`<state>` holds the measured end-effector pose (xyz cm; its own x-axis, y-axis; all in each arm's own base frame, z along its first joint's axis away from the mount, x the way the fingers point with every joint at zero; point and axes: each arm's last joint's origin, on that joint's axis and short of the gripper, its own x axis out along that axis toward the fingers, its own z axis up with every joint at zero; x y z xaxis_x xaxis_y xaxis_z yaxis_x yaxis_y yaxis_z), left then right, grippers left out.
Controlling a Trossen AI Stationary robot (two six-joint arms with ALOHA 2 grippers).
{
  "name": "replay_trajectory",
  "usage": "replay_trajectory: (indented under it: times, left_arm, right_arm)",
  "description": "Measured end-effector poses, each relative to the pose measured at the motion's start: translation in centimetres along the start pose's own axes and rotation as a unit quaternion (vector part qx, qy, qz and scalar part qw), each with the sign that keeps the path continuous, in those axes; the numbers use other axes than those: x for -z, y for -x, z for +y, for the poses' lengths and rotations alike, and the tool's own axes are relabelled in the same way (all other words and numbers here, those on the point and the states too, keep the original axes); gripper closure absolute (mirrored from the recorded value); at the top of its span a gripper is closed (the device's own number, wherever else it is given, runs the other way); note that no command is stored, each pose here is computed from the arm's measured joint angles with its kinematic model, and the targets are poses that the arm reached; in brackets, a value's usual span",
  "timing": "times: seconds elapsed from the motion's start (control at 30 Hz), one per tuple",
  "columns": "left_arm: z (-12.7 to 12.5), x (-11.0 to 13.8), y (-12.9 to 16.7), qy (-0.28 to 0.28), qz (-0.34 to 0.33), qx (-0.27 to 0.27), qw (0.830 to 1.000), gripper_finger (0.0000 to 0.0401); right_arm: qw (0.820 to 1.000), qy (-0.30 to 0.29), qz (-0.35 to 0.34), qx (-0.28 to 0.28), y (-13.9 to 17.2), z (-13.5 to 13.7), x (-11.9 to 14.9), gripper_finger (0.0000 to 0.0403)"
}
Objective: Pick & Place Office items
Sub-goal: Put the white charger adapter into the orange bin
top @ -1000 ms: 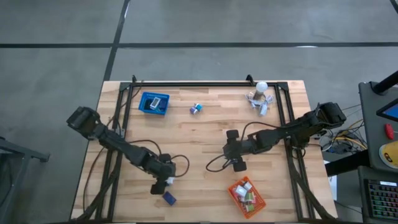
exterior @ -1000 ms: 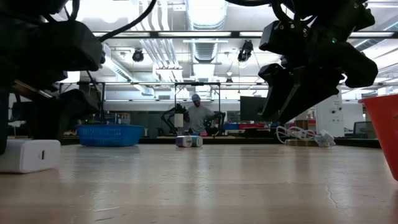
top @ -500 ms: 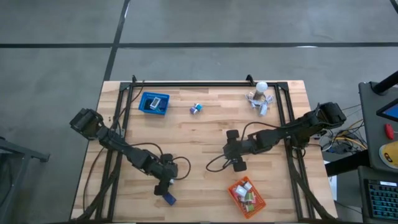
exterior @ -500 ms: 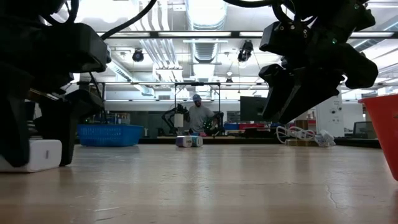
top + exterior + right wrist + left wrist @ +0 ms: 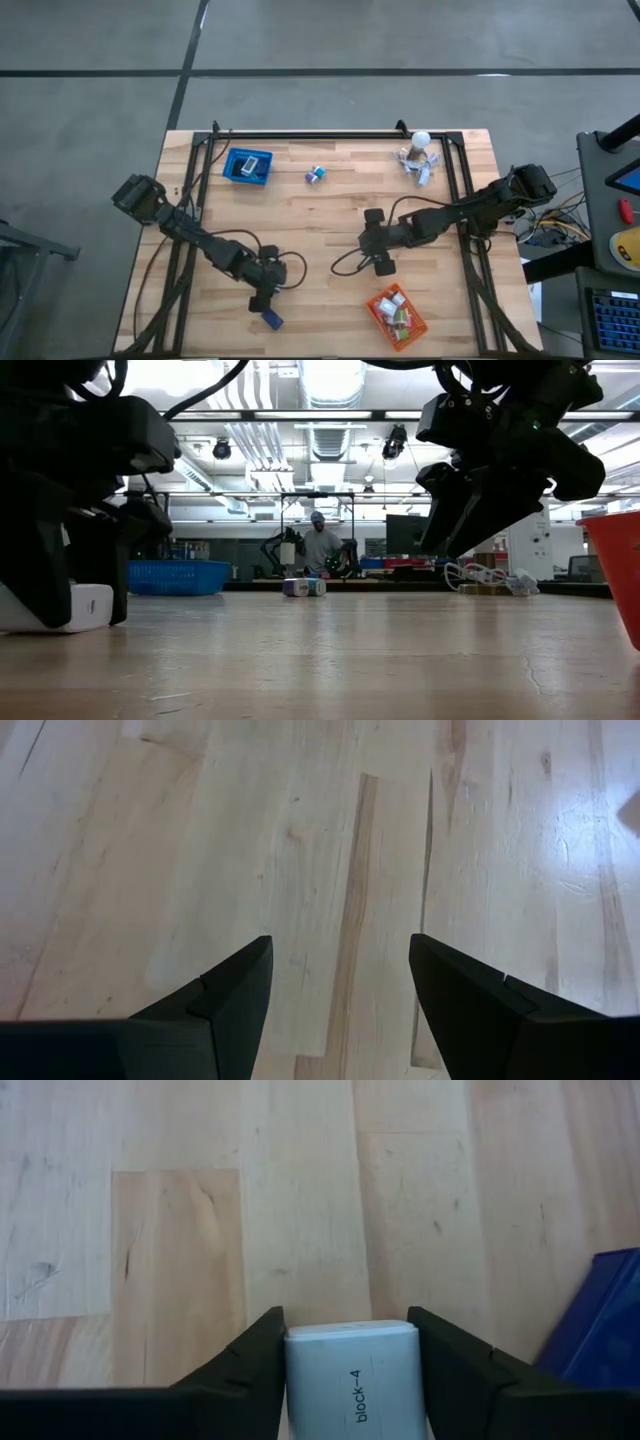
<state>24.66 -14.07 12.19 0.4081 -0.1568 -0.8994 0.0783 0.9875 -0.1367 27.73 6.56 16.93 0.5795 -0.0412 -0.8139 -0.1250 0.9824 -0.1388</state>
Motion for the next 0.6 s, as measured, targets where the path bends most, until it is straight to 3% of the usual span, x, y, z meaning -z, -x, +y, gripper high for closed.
replay_trajectory:
  times: [0.37, 0.6]
  left_arm:
    - [-0.4, -0.1, 0.0, -0.043, -0.016, -0.009, 0.999, 0.0228]
    - [-1.0, -1.7, 0.2, -0.099, -0.120, -0.001, 0.988, 0.0228]
  right_arm:
    - [1.000, -0.001, -0.016, 0.000, 0.0, 0.0, -0.3, 0.0170]
    - [0.995, 0.032, -0.100, 0.007, -0.5, -0.1, -0.6, 0.0174]
